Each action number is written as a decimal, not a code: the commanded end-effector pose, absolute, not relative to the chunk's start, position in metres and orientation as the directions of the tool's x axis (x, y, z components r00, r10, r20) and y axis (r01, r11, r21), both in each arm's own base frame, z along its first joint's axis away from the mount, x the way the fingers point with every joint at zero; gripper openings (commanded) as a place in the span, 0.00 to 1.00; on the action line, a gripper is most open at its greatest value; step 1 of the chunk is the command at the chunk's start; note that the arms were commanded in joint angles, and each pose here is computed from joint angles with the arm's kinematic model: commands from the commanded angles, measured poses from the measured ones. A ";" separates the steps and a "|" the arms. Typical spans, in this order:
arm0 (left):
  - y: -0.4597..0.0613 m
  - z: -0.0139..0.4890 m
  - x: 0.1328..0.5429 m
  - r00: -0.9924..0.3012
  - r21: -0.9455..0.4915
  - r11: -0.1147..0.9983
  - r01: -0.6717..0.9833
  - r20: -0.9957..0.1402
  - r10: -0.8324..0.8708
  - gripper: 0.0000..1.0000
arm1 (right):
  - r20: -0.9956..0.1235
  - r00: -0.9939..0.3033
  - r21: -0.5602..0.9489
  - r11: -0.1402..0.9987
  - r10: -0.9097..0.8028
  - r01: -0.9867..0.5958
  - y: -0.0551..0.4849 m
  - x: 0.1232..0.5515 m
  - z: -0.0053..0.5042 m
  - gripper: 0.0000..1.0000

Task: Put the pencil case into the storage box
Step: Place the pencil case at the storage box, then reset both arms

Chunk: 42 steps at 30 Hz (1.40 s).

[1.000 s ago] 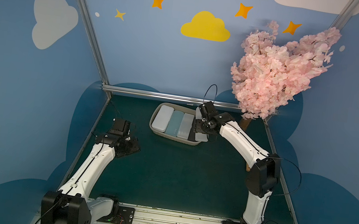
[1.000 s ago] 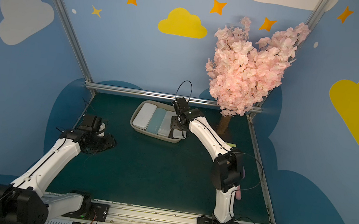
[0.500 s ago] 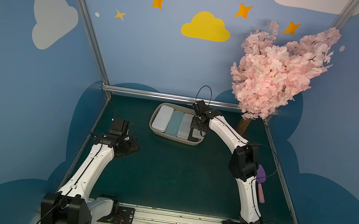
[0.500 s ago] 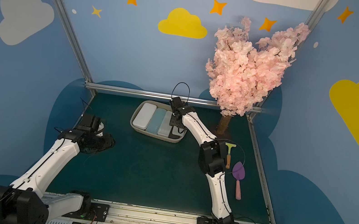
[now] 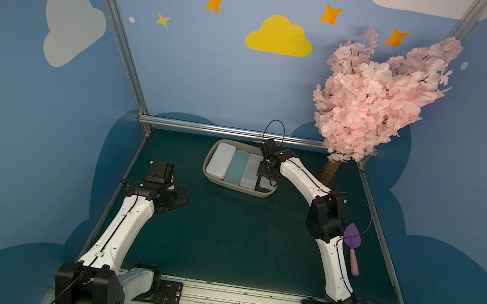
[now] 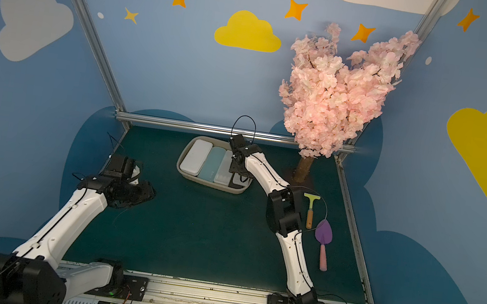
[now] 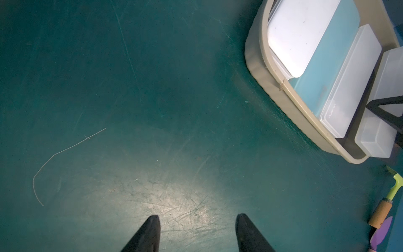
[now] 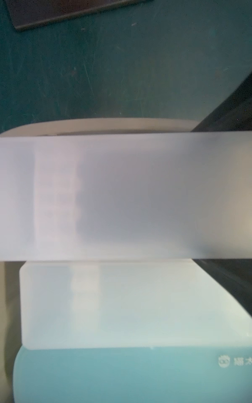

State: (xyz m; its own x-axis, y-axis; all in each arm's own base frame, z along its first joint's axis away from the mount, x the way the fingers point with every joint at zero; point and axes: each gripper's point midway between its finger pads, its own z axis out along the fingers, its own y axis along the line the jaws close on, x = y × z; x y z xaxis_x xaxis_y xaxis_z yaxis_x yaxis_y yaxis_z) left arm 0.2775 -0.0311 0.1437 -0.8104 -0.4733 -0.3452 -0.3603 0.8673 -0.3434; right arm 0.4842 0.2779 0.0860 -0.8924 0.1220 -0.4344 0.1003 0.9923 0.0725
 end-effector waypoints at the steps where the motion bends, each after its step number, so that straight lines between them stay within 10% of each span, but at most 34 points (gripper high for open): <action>1: -0.029 0.154 0.280 -0.802 -0.343 0.871 -0.352 -0.369 -0.470 0.59 | -0.401 -0.898 0.107 0.983 0.183 0.152 0.278 0.491 0.067 0.35; 9: -0.027 0.155 0.278 -0.804 -0.336 0.874 -0.351 -0.371 -0.465 0.59 | -0.329 -0.923 0.133 0.978 0.197 0.161 0.281 0.481 0.053 0.37; 19: -0.027 0.157 0.277 -0.803 -0.337 0.875 -0.347 -0.375 -0.462 0.59 | -0.403 -0.902 0.088 0.988 0.155 0.130 0.267 0.468 0.115 0.88; 33: -0.015 0.175 0.302 -0.766 -0.283 0.914 -0.290 -0.504 -0.399 0.60 | -0.637 -0.755 -0.128 0.987 -0.156 -0.097 0.187 0.405 0.255 0.95; 42: 0.022 0.159 0.334 -0.605 -0.148 0.936 -0.321 -0.728 -0.322 0.80 | -0.854 -0.519 -0.020 0.997 0.024 0.079 0.043 0.364 0.208 0.97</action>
State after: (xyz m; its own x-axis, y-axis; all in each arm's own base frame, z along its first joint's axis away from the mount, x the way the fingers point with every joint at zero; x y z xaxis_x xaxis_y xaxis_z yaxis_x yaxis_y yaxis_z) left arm 0.3176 0.0029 0.1502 -0.7047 -0.3691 -0.6059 -0.3082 0.9285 -0.2072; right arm 0.3474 0.0531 0.1983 -0.6864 0.0259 -0.7268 0.0763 0.9964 -0.0365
